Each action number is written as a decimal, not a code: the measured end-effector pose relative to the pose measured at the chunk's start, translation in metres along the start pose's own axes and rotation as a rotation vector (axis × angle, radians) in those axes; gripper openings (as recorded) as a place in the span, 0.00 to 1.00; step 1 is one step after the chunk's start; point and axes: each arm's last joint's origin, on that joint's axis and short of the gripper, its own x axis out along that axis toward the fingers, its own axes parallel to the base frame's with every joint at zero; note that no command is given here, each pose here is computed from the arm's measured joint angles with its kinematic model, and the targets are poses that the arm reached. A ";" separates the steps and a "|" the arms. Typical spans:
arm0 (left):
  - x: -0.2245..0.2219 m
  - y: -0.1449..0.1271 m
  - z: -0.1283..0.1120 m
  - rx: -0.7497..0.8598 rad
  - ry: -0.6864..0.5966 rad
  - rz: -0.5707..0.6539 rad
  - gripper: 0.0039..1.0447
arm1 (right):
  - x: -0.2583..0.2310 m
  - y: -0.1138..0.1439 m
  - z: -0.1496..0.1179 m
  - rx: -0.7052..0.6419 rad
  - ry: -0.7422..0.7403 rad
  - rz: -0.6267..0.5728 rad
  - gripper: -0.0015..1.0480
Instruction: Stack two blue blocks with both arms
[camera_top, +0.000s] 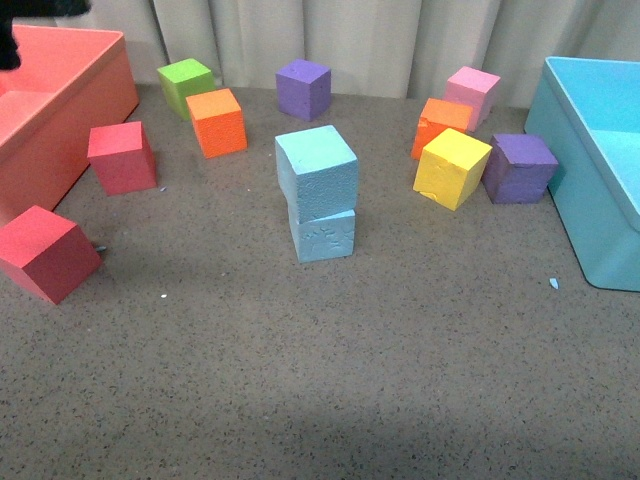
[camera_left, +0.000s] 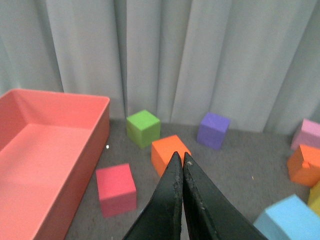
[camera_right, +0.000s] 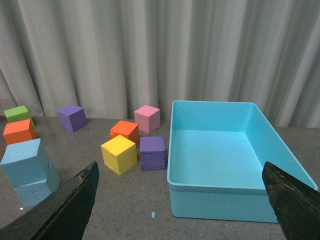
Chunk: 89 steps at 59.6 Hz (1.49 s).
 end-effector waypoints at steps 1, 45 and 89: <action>-0.004 0.002 -0.002 0.003 0.005 -0.003 0.03 | 0.000 0.000 0.000 0.000 0.000 0.000 0.91; -0.098 0.054 -0.011 0.008 0.001 -0.004 0.03 | 0.000 0.000 0.000 0.000 0.000 0.000 0.91; -0.136 0.056 -0.001 0.008 -0.033 0.008 0.03 | 0.000 0.000 0.000 0.000 0.000 0.000 0.91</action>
